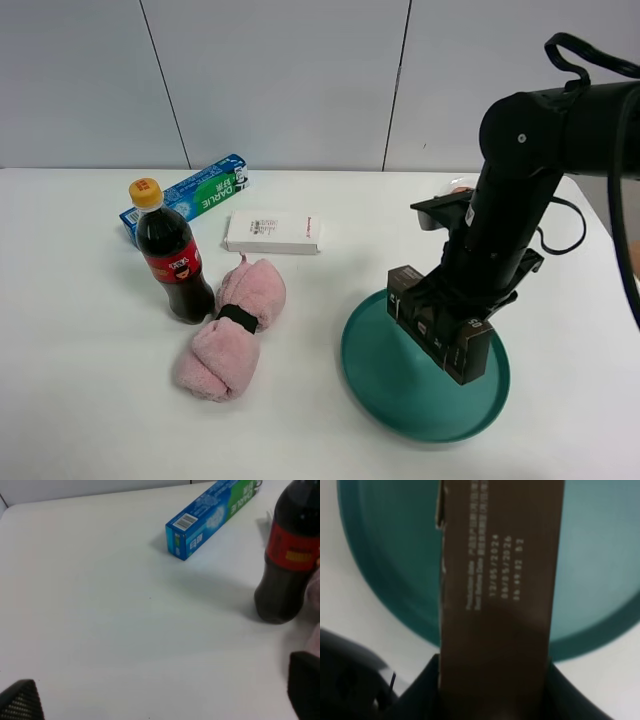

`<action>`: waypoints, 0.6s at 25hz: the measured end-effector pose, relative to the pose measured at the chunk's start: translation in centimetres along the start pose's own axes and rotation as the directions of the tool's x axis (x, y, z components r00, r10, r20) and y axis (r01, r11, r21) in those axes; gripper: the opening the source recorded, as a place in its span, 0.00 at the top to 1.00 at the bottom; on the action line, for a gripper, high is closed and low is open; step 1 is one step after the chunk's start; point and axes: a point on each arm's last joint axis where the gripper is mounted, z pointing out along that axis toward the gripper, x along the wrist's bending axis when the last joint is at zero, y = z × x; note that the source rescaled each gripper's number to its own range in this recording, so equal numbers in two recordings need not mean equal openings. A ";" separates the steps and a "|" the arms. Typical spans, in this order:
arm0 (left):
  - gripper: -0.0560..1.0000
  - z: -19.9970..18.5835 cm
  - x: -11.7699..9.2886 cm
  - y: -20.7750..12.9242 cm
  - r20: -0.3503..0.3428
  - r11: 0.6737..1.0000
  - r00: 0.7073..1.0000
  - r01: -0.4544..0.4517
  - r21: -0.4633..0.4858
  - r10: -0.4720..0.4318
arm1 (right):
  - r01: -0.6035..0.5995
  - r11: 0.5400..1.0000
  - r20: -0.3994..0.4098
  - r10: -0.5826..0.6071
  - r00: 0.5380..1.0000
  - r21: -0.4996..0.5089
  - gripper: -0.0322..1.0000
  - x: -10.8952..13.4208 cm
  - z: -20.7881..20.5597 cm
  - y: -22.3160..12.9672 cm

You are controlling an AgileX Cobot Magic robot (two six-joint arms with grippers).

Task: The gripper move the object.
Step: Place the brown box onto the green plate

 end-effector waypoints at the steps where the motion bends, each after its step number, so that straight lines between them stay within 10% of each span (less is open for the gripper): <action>1: 0.00 0.0 0.0 0.0 0.001 1.000 1.000 0.000 0.000 0.000 | 0.000 1.000 0.000 0.000 1.000 -0.016 0.97 0.0 0.0 0.1; 15: 0.00 0.0 0.0 0.0 0.000 1.000 1.000 0.000 0.000 0.000 | 0.042 0.999 0.040 -0.040 0.998 -0.031 0.97 0.2 0.1 0.3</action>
